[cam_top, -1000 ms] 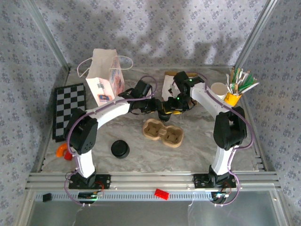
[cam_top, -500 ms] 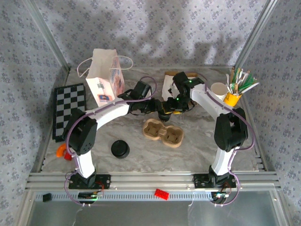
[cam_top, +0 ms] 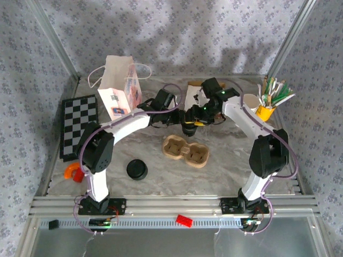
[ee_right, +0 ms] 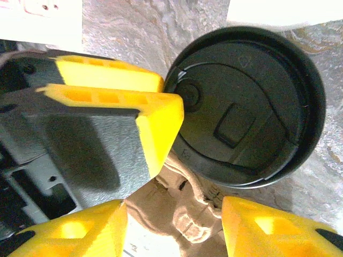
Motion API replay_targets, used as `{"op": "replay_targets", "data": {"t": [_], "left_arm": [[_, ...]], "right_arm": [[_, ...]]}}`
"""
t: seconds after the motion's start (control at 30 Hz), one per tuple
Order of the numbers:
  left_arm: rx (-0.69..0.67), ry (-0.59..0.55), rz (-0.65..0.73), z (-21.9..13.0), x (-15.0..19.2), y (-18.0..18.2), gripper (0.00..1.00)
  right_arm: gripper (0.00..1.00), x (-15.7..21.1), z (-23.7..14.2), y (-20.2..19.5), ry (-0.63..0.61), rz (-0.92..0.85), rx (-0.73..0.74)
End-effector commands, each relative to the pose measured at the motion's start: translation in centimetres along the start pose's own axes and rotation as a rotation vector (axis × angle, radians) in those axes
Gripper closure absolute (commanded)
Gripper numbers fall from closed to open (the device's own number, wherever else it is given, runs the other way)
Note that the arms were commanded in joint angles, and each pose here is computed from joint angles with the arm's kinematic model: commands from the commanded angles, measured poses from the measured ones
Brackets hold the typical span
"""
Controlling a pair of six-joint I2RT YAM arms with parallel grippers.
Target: Pack the takeout coffee
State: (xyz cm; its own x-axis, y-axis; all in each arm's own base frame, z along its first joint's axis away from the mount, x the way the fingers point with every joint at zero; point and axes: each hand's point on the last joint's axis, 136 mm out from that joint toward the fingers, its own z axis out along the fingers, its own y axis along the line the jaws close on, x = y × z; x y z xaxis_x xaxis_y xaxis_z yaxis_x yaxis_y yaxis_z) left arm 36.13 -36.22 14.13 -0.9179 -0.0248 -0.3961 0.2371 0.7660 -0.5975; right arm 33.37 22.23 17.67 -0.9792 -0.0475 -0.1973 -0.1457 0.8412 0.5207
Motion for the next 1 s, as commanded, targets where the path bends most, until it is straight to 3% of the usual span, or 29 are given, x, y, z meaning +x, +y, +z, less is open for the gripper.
{"op": "replay_targets", "data": {"t": [0.0, 0.17, 0.33, 0.5, 0.97], "left_arm": [[0.027, -0.037, 0.064, -0.8, -1.5, -1.6, 0.59], [0.082, -0.094, 0.120, -2.4, -2.8, -3.4, 0.51], [0.047, -0.093, 0.041, -2.8, -2.3, -2.6, 0.50], [-0.004, -0.040, -0.062, -1.9, -0.6, -1.3, 0.57], [-0.087, 0.030, -0.075, 0.1, 1.0, 0.6, 0.68]], "right_arm": [[0.48, -0.2, -1.9, -0.3, -0.037, 0.053, -0.006], [0.50, -1.0, -2.6, -3.1, -0.055, 0.118, 0.053], [0.54, -2.1, -1.9, -4.6, -0.025, 0.114, 0.117], [0.60, -2.9, -0.9, -5.2, 0.005, 0.109, 0.135], [0.81, -2.4, 1.8, -5.5, 0.085, 0.110, 0.117]]}}
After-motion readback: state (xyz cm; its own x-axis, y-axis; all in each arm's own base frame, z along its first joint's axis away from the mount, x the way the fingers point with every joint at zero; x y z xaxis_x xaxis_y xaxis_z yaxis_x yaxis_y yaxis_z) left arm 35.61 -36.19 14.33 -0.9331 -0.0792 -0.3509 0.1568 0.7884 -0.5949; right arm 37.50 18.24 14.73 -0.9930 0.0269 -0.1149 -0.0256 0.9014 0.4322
